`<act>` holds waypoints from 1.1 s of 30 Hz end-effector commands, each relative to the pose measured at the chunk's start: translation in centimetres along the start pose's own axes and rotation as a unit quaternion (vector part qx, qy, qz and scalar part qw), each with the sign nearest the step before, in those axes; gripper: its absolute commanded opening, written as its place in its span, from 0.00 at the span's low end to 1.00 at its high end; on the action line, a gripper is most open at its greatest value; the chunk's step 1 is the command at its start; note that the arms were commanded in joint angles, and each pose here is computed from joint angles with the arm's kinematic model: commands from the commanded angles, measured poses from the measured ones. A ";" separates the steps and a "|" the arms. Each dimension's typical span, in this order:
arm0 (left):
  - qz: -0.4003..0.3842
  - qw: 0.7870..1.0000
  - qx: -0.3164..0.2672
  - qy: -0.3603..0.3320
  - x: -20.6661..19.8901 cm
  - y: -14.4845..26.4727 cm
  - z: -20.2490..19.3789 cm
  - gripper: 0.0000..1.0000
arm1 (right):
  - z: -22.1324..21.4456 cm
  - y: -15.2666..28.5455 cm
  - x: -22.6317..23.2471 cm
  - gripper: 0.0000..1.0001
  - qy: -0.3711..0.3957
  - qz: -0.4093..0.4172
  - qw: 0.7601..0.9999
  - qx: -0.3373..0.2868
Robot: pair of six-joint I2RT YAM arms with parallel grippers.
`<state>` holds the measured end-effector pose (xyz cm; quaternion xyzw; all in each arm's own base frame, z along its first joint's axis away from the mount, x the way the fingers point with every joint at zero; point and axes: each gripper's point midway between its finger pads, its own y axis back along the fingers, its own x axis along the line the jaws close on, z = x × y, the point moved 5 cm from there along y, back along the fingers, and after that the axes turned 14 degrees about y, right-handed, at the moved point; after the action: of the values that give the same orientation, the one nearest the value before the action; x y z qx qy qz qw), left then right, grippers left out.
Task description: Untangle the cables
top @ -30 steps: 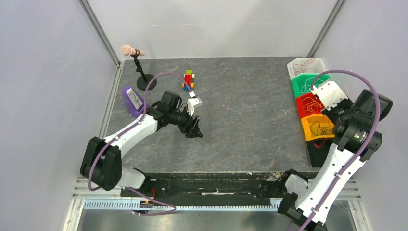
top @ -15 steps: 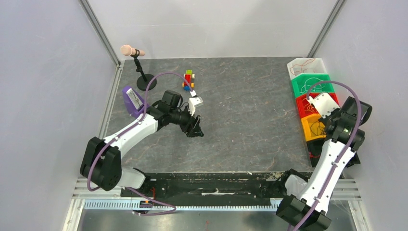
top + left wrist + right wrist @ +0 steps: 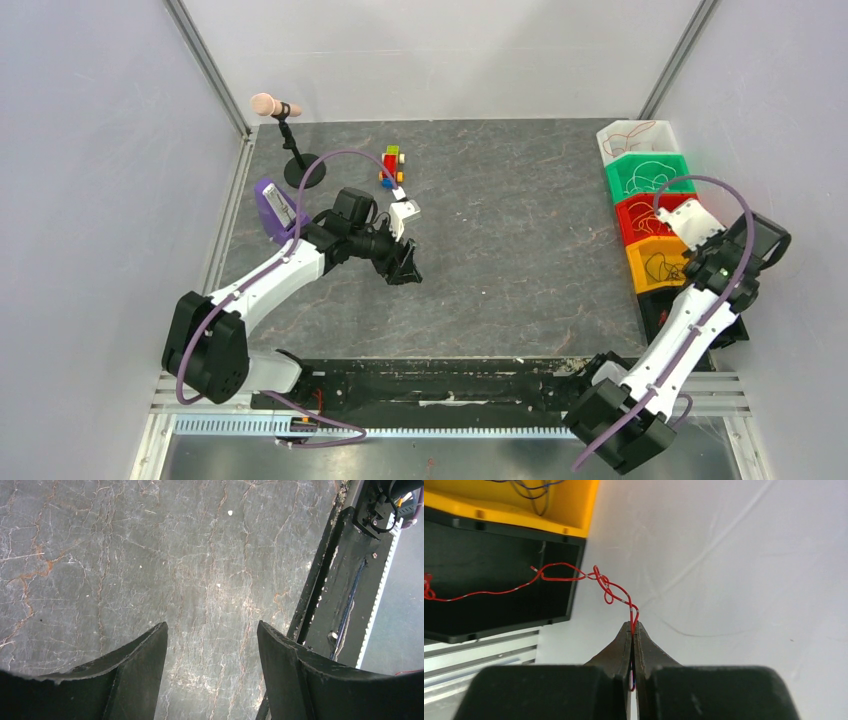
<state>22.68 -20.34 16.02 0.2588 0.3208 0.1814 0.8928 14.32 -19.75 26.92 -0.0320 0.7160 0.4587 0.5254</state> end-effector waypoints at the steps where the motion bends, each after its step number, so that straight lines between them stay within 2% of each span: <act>1: 0.002 0.999 -0.014 -0.035 -0.1 0.2 0.8 0.72 | -1.0 0.8 -4.6 0.00 0.001 -0.071 0.998 -0.002; 5: 0.002 0.999 -0.011 -0.033 0.0 0.0 0.6 0.72 | -1.3 0.7 -4.1 0.00 0.006 -0.057 0.998 0.000; 7: 0.001 0.999 -0.010 -0.032 0.0 0.0 0.5 0.72 | -0.8 0.1 -2.8 0.00 0.015 -0.037 0.999 -0.018; 15: 0.001 0.999 -0.011 -0.031 -0.1 0.2 0.4 0.72 | -0.3 -3.9 7.0 0.00 0.053 0.092 0.994 -0.037; 20: 0.003 0.999 -0.010 -0.034 -0.3 0.4 0.2 0.72 | -0.3 -5.3 10.7 0.00 0.065 0.148 0.986 -0.037; 25: 0.003 0.999 -0.010 -0.031 -0.3 0.4 0.3 0.72 | -0.2 -7.2 12.0 0.00 0.058 0.171 0.983 -0.040; 33: 0.009 0.999 -0.010 -0.033 -0.3 0.7 0.4 0.72 | -0.7 -9.9 11.4 0.00 0.078 0.146 0.986 -0.034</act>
<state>22.50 -20.20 15.80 0.2630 0.3226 0.1837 0.8905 12.67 -19.12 11.20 0.0552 0.7234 0.5744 0.3790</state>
